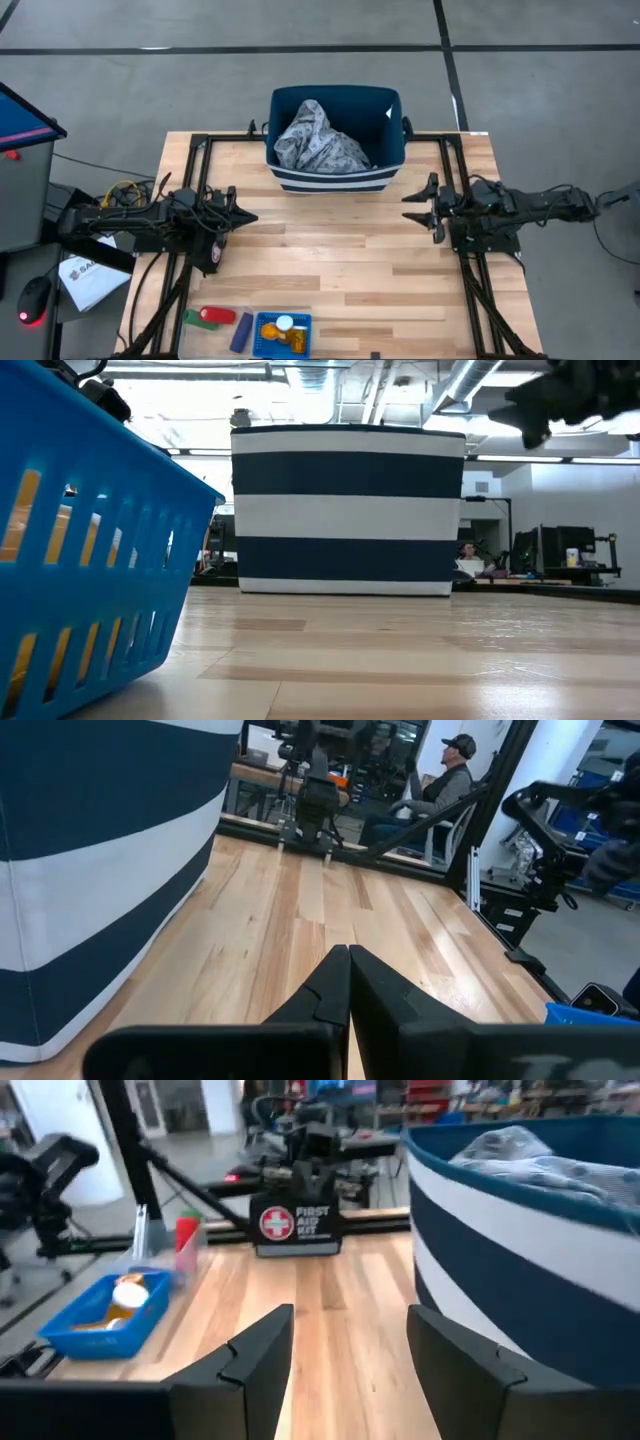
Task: Pick & place medical supplies in basket/bin
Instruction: Return to Home Position
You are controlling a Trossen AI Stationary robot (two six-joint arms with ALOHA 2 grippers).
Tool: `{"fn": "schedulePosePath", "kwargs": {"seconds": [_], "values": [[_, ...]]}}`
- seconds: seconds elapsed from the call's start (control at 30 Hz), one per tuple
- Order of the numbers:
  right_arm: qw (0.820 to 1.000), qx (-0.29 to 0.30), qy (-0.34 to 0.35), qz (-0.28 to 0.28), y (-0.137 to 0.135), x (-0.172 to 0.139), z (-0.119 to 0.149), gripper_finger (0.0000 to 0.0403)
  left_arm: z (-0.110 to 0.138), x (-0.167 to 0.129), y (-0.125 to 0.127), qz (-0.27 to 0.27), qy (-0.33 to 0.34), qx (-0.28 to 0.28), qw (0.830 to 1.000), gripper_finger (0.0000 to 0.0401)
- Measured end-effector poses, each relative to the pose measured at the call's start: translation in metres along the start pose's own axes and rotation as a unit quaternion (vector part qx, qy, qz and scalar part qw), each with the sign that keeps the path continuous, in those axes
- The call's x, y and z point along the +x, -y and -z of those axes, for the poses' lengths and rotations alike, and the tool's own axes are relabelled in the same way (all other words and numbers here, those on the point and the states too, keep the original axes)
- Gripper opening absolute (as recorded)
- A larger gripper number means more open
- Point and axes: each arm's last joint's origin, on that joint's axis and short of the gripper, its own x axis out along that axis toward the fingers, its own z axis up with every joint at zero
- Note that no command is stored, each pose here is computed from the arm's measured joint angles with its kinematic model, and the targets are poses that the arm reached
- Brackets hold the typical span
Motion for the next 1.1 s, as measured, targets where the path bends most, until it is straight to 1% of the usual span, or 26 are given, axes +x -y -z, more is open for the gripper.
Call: {"fn": "schedulePosePath", "kwargs": {"seconds": [0.17, 0.37, 0.47, 0.57, 0.63, 0.73, 0.9, 1.0, 1.1], "values": [[0.999, 0.01, 0.02, 0.039, 0.005, -0.009, 0.029, 0.0194, 0.0, 0.0, 0.0, 0.0, 0.001, 0.0, 1.0, 0.0], [0.994, 0.012, 0.037, 0.105, 0.012, -0.014, 0.05, 0.0194, 0.0, 0.0, 0.0, 0.001, 0.002, 0.0, 1.0, 0.0], [0.993, 0.025, 0.049, 0.107, 0.013, -0.015, 0.055, 0.0194, 0.0, 0.0, 0.0, 0.0, 0.002, 0.0, 1.0, 0.0], [0.993, 0.046, 0.029, 0.106, 0.013, -0.012, 0.066, 0.0194, -0.001, 0.0, 0.0, 0.0, 0.002, 0.0, 1.0, 0.0], [0.994, 0.046, 0.028, 0.099, 0.013, -0.011, 0.068, 0.0194, -0.001, 0.0, 0.0, 0.001, 0.002, 0.0, 1.0, 0.0], [0.996, 0.019, 0.02, 0.081, 0.012, -0.01, 0.069, 0.0194, -0.001, 0.0, 0.0, 0.001, 0.002, 0.0, 1.0, 0.0], [0.997, -0.009, 0.021, 0.08, 0.012, -0.01, 0.069, 0.0194, -0.001, 0.0, 0.0, 0.001, 0.002, 0.0, 1.0, 0.0], [0.997, -0.013, 0.019, 0.074, 0.011, -0.01, 0.069, 0.0194, -0.001, 0.0, 0.0, 0.001, 0.002, 0.0, 1.0, 0.0], [0.998, -0.02, 0.016, 0.055, 0.01, -0.01, 0.07, 0.0194, -0.001, 0.0, 0.0, 0.001, 0.002, 0.0, 1.0, 0.0]]}}
